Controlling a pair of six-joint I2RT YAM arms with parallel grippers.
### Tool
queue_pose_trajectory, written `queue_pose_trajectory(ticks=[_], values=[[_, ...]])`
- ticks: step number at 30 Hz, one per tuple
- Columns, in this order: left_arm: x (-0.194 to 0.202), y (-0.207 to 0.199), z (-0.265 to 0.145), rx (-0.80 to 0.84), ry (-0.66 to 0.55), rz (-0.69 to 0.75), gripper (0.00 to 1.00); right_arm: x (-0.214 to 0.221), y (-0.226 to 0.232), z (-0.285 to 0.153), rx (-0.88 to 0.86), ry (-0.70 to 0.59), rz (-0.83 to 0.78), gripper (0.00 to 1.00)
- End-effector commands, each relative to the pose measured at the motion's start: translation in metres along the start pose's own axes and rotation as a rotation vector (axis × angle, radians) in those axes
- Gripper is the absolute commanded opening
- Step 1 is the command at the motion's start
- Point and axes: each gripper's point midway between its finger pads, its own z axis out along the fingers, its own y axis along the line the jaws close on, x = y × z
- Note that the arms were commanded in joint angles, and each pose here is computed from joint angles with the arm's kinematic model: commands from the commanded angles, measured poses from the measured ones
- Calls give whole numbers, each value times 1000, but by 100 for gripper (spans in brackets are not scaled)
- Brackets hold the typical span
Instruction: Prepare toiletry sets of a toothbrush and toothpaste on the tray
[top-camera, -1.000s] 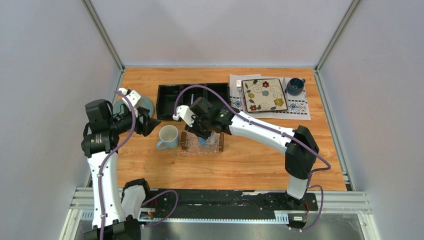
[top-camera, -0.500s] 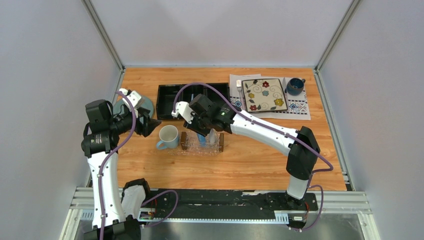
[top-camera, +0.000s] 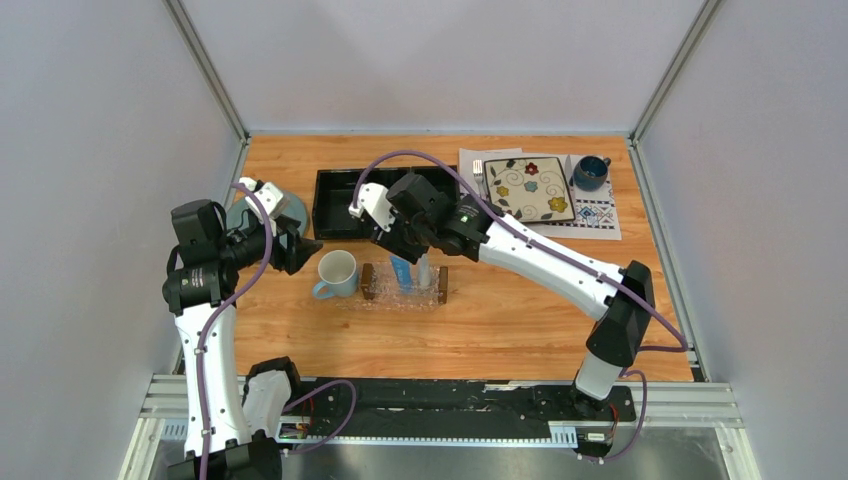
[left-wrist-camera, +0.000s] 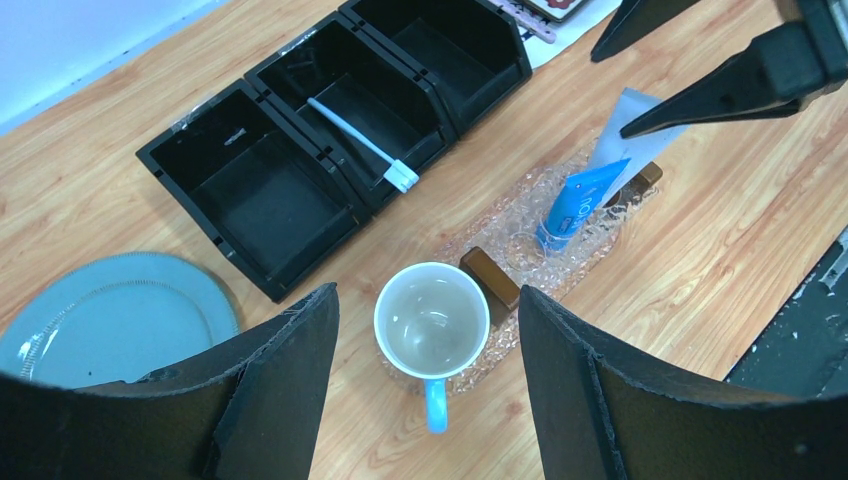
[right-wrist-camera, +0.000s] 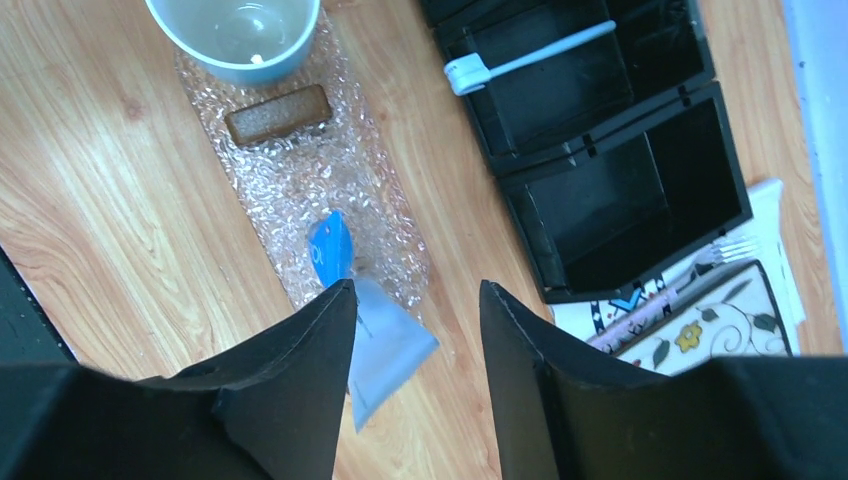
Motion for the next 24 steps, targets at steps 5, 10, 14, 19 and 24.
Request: queue_pose_trajectory(ticks=[5,10,14,19,24], values=[[-17,-4,-3,29,-50,55,74,4,-23,-40,110,2,34,59],[-18,-5,-3,35,-52,49,74,16,-29,-39,108,40,74,61],[-17,-6,-3,42,-49,48,74,23,-25,-36,85,62,100,61],[-15,-7,-3,43,-44,49,74,31,-24,-31,68,81,115,61],[-13,-8,-3,48,-42,49,75,35,-18,-28,38,88,131,61]])
